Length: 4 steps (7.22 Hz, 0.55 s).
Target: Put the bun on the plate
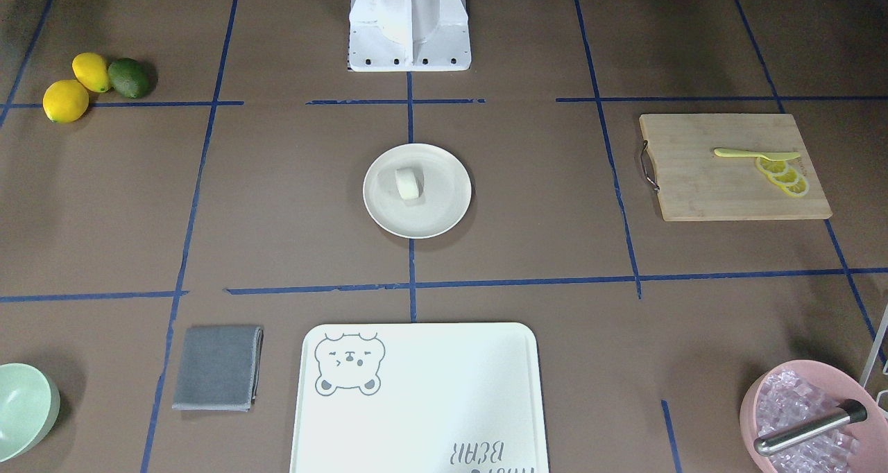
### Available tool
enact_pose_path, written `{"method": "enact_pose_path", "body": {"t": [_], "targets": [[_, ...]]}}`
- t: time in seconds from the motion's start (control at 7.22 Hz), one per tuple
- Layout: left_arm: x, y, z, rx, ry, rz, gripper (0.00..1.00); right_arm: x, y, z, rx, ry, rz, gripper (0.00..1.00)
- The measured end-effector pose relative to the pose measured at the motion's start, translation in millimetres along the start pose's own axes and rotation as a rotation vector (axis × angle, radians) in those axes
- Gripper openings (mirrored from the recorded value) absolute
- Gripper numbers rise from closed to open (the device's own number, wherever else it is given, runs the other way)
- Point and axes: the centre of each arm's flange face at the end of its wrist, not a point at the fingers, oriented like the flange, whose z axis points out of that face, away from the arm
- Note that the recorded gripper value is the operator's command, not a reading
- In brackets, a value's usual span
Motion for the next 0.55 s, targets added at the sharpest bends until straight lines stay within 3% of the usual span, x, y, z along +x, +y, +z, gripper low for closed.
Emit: {"method": "enact_pose_path", "body": {"t": [0.55], "targets": [[-0.7,-1.0,0.9,-0.002,0.0,0.0,1.0,0.2,0.0,0.2,0.0,0.0,0.0,1.0]]}}
